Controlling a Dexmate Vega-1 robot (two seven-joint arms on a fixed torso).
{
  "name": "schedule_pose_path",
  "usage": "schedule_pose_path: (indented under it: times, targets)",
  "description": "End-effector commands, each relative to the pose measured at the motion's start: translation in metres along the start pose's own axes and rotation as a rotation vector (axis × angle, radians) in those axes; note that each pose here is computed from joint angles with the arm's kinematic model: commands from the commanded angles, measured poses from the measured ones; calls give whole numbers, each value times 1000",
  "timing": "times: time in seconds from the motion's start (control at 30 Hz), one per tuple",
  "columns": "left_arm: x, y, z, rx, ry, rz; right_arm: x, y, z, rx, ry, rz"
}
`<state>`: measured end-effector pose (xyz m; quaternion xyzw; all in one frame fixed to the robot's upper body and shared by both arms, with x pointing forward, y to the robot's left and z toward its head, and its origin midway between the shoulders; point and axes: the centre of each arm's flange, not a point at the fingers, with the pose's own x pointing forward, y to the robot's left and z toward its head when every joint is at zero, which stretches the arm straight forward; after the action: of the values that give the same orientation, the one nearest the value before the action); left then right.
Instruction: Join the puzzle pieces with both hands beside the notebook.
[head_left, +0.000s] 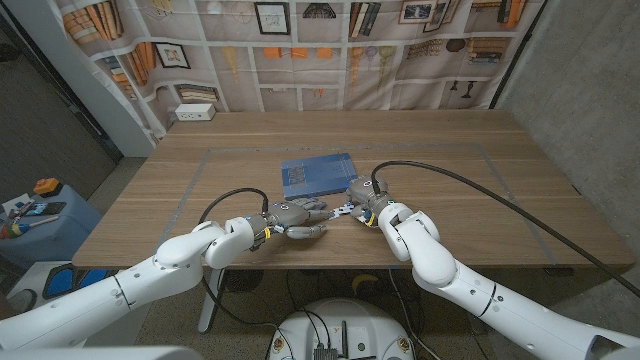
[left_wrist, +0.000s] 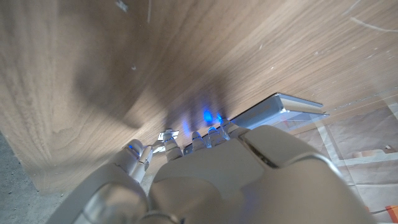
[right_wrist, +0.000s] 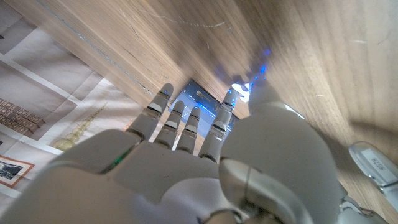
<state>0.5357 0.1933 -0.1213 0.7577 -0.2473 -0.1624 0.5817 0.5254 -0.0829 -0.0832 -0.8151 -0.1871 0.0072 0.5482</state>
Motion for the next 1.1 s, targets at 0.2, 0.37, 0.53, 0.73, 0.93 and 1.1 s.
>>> schedule_pose_path:
  times: [0.2, 0.37, 0.53, 0.73, 0.93, 1.1]
  targets:
    - [-2, -1, 1, 1, 8, 9, -4, -3, -1, 8, -12, -12]
    - [-2, -1, 2, 3, 7, 8, -3, -4, -1, 25, -13, 1]
    - [-3, -1, 2, 2, 7, 11, -2, -5, -2, 42, -11, 25]
    - [-3, -2, 2, 0, 7, 13, -1, -8, -3, 49, -10, 37]
    - [-4, -2, 1, 2, 9, 15, -1, -11, -4, 57, -8, 38]
    - [-4, -1, 0, 5, 9, 16, -2, -14, -7, 69, -6, 33]
